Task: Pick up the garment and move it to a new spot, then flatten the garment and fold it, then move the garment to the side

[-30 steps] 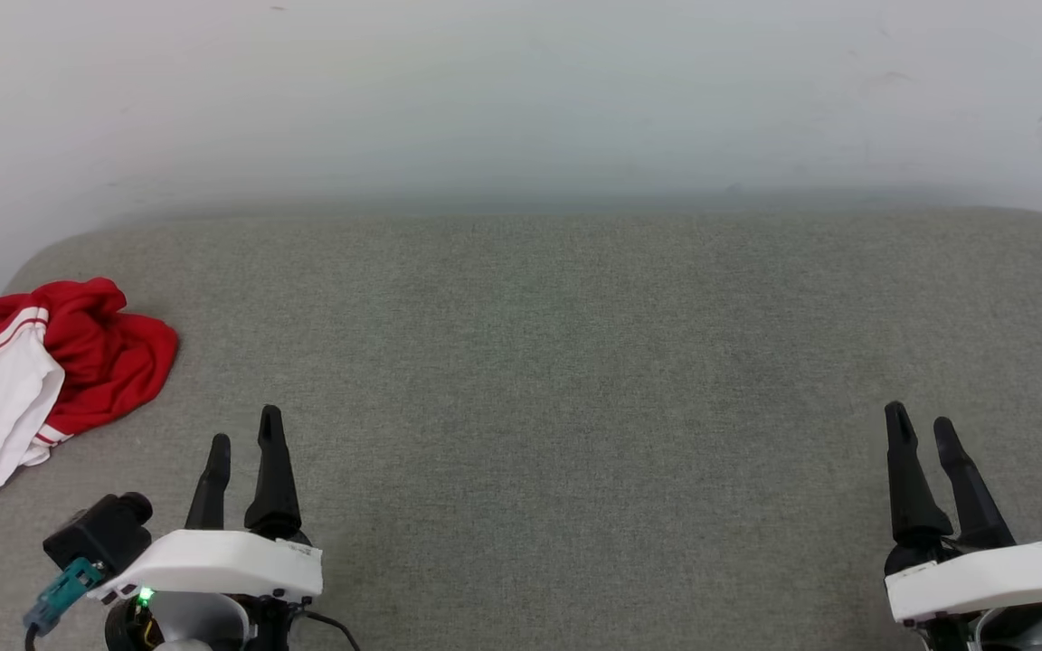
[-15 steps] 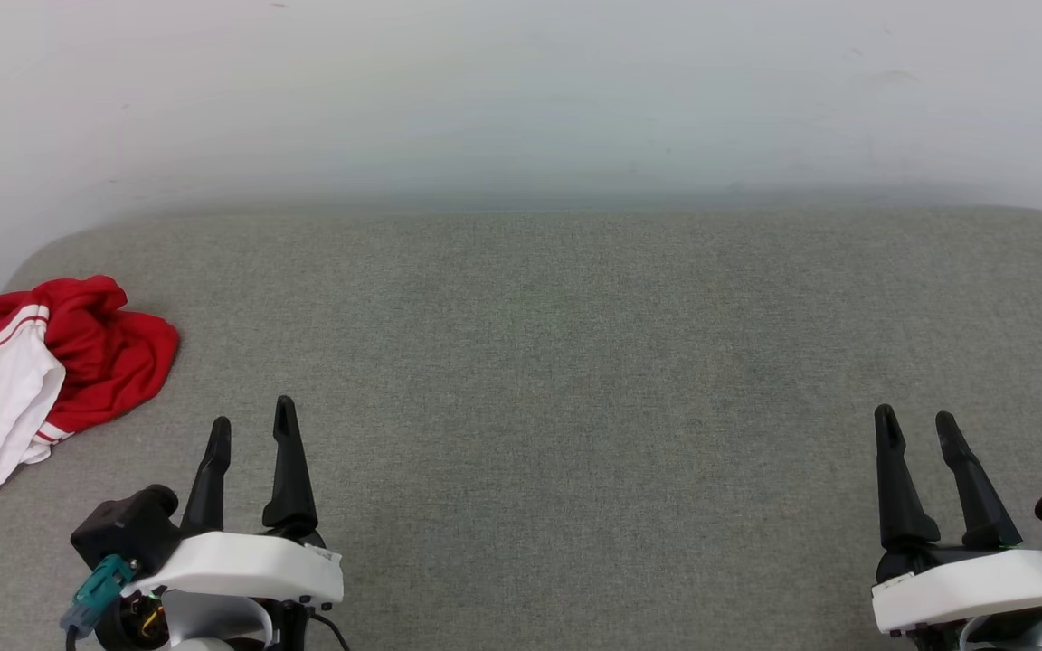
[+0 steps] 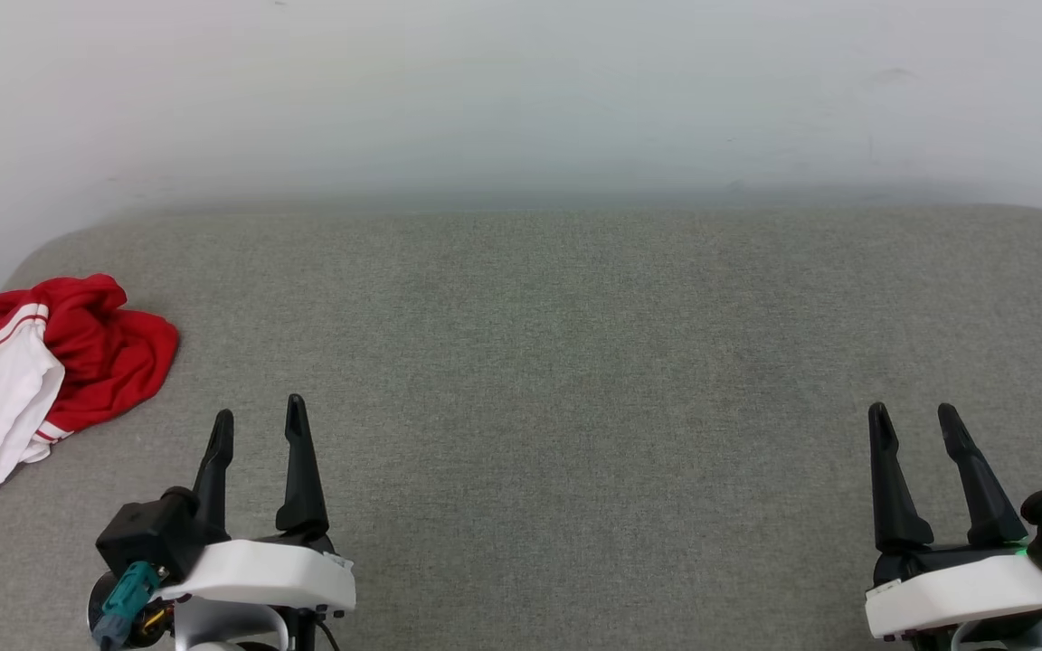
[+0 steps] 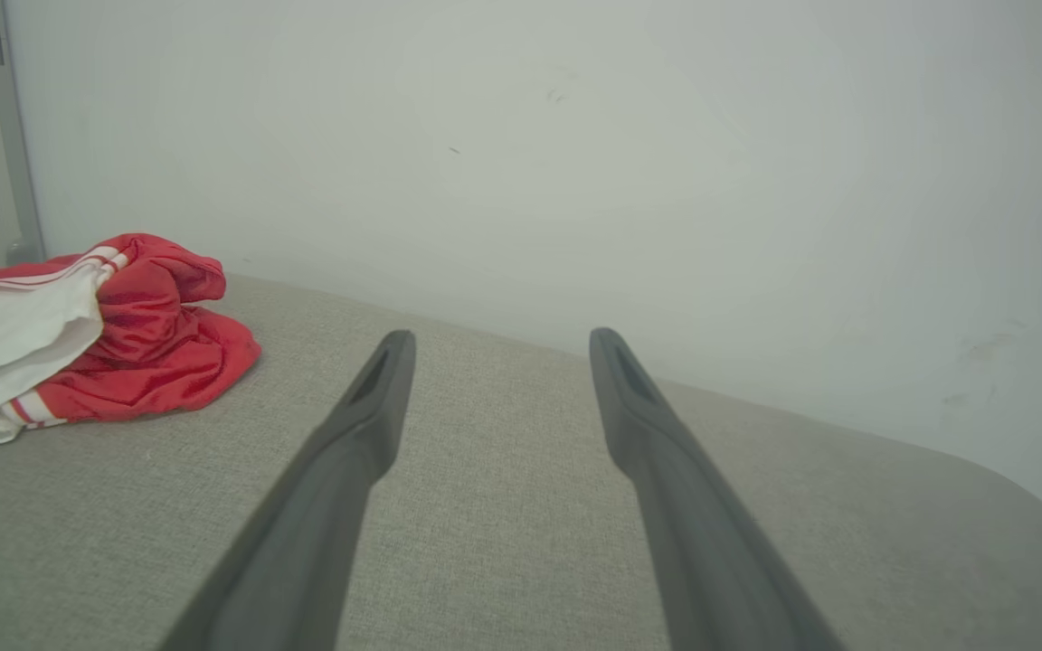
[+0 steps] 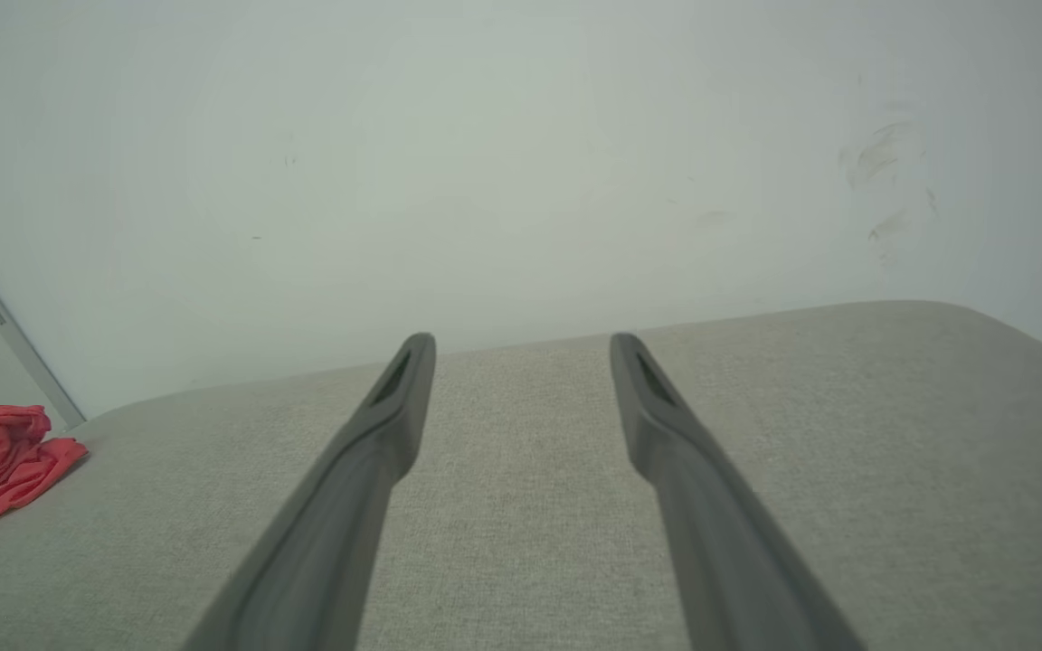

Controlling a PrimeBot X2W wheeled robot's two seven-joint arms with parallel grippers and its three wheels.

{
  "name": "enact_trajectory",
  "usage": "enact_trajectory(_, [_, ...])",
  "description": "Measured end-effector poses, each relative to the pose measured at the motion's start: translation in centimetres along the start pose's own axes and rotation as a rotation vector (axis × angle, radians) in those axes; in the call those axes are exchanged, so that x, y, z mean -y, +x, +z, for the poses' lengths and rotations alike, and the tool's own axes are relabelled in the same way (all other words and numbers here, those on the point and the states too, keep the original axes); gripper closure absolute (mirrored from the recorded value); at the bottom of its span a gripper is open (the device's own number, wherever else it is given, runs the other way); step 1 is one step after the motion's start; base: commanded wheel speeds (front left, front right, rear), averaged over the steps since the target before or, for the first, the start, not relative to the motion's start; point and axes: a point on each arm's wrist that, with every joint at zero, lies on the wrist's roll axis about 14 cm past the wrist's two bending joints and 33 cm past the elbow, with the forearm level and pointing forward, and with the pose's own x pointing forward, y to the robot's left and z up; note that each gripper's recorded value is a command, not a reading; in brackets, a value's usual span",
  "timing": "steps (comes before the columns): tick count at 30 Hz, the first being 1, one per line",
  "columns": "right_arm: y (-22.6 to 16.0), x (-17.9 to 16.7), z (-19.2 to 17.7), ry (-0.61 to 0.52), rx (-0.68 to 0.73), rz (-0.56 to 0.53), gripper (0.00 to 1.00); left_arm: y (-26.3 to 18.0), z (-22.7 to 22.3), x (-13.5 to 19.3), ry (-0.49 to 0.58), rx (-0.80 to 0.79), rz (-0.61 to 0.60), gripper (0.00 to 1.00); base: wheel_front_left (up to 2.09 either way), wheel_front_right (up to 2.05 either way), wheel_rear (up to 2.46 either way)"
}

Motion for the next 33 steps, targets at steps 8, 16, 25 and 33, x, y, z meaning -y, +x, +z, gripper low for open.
enact_trajectory(8, [0.0, -0.4, 0.3, -0.057, 0.014, 0.017, 0.00, -0.2, 0.2, 0.5, 0.053, 0.018, -0.021, 0.00, 0.00, 0.00, 0.00])
enact_trajectory(16, [-0.3, -0.3, 0.4, -0.082, 0.026, 0.018, 0.00, -0.3, 0.4, 0.8, 0.103, 0.037, -0.037, 0.00, 0.00, 0.00, 0.00])
enact_trajectory(25, [-0.3, -0.5, 0.7, -0.124, 0.042, 0.030, 0.00, -0.4, 0.5, 1.0, 0.154, 0.054, -0.047, 0.00, 0.00, 0.00, 0.00])
enact_trajectory(33, [-0.3, -0.7, 0.9, -0.131, 0.055, 0.036, 0.00, -0.7, 0.2, 1.0, 0.186, 0.052, -0.055, 0.00, 0.00, 0.00, 0.00])
